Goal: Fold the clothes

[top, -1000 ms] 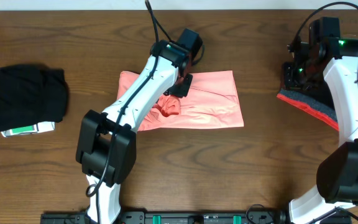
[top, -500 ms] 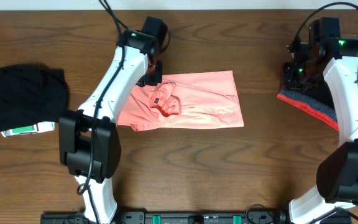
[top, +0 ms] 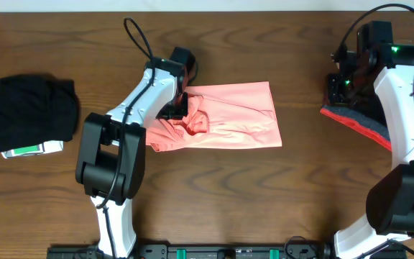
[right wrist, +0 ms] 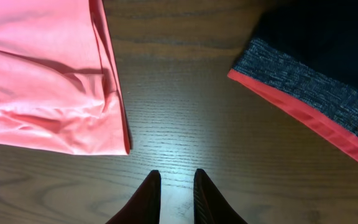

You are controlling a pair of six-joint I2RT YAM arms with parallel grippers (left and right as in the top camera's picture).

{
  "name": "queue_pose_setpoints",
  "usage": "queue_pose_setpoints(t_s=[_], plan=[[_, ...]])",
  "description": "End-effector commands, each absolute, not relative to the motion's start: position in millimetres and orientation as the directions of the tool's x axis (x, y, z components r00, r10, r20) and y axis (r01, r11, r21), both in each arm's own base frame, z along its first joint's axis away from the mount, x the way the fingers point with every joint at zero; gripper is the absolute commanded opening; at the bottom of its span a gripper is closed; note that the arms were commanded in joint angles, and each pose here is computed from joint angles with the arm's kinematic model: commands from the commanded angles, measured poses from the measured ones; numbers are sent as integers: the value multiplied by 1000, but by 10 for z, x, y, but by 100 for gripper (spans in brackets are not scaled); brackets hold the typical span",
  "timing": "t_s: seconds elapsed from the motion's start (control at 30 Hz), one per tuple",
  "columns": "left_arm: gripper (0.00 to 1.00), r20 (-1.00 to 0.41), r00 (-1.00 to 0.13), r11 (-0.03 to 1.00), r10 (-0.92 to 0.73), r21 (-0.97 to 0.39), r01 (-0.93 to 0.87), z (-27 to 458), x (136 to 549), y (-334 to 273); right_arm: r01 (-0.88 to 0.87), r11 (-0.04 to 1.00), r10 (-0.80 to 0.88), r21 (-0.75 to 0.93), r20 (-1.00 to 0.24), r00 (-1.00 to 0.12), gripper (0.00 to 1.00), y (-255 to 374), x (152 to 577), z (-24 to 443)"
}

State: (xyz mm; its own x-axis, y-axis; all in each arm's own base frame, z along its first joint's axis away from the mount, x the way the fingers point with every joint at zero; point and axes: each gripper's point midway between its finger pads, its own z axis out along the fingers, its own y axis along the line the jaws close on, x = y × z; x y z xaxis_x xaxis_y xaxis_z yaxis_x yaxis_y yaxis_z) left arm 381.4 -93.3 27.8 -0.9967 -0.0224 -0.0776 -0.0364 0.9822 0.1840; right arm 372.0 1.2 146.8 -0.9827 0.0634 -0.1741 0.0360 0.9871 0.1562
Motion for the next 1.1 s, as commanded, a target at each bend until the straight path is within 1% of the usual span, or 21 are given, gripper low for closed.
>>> queue_pose_setpoints(t_s=[0.0,0.1,0.27,0.57,0.6,0.77,0.83,0.97,1.07], plan=[[36,-37,-999,993,-39,112,-43,168,3742,-1056,42,985,75,165,-197,-977,18,2,3729,1565],[36,-22,-999,999,-34,-4,-34,157,3736,-1290,42,985,75,165,-198,-977,17,2,3730,1565],[36,-41,-999,993,13,-117,17,172,3743,-1669,42,985,75,165,-198,-977,17,1,3732,1565],[38,-123,-985,981,120,-140,137,196,3723,-2162,42,985,75,165,-198,-977,17,2,3730,1565],[42,-129,-984,981,124,-131,141,196,3728,-2168,43,985,75,165,-196,-978,17,2,3727,1564],[42,-151,-983,992,105,-61,115,229,3804,-1971,43,985,75,165,-194,-978,17,2,3721,1563],[43,-165,-981,992,104,-56,115,313,3844,-1892,43,985,75,165,-196,-978,18,2,3726,1564],[45,-243,-967,994,72,-59,89,635,4016,-1708,42,985,75,165,-198,-977,18,2,3730,1565],[47,-326,-945,997,24,-67,48,968,4132,-1527,43,985,75,165,-195,-978,19,2,3725,1564]])
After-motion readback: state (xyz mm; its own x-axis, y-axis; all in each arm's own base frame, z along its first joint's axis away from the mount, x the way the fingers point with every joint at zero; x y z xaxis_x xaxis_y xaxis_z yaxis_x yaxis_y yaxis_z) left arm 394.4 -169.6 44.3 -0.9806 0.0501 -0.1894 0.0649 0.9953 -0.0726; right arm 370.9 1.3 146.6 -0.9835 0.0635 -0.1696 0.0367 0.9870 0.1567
